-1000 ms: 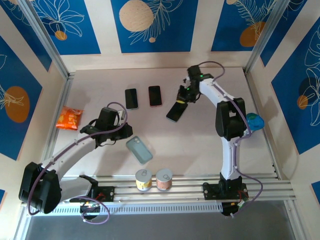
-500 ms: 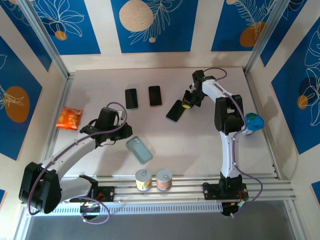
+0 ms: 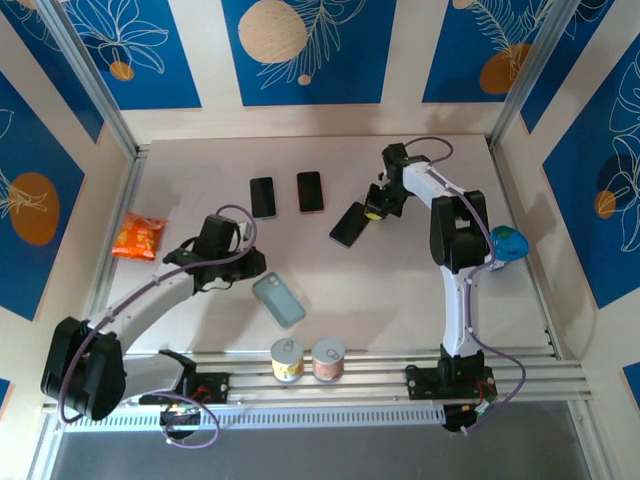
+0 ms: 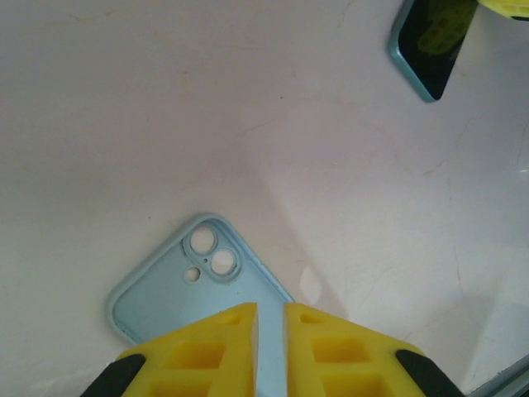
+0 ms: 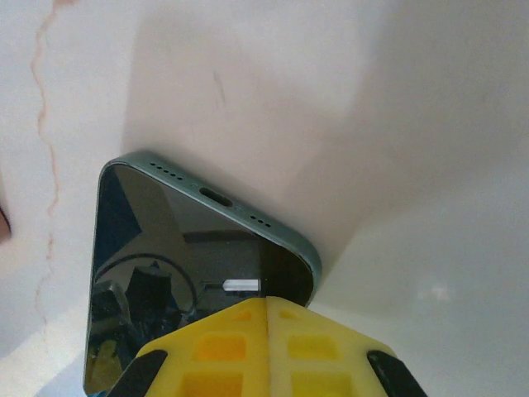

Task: Put the phone into the phone case

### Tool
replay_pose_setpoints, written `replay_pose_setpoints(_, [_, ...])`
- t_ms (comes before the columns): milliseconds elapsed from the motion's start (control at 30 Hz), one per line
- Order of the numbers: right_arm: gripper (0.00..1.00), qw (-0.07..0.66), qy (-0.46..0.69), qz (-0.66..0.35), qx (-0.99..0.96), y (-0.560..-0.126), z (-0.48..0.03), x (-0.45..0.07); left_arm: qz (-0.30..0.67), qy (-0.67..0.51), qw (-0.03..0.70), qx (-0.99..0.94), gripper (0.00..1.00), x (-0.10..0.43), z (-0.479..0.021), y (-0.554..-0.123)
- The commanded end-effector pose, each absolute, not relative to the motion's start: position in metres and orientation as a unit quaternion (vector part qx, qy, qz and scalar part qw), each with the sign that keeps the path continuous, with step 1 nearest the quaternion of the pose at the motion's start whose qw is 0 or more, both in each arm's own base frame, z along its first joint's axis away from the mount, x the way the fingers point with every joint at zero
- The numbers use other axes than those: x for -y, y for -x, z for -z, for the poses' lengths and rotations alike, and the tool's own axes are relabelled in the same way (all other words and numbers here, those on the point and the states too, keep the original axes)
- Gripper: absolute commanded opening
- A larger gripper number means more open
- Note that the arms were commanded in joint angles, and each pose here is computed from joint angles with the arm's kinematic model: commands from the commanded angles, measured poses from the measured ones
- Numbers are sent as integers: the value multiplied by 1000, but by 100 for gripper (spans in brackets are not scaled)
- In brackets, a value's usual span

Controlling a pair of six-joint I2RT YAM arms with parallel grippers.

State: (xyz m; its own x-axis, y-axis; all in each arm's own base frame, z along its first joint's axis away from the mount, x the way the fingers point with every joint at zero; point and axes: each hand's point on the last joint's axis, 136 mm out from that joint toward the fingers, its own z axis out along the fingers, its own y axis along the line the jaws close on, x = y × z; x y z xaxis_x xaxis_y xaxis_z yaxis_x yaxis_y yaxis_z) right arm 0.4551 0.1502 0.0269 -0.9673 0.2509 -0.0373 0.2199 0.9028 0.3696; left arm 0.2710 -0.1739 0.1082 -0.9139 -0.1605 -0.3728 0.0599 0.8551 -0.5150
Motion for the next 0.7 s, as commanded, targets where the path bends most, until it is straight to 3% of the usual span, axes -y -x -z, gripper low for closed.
replay_pose_setpoints(0, [0, -6, -138, -160, -977, -415, -12, -151, 284, 8, 211, -935, 16, 188, -121, -282])
replay_pose_setpoints(267, [0, 3, -193, -185, -964, -360, -18, -161, 310, -22, 198, -930, 16, 227, -121, -286])
replay_pose_setpoints(500, [0, 26, -225, -214, -950, -340, -34, -162, 370, -67, 141, -916, 16, 289, -105, -266])
replay_pose_setpoints(667, [0, 18, -221, -212, -952, -320, -31, -167, 362, -96, 113, -920, 15, 315, -88, -254])
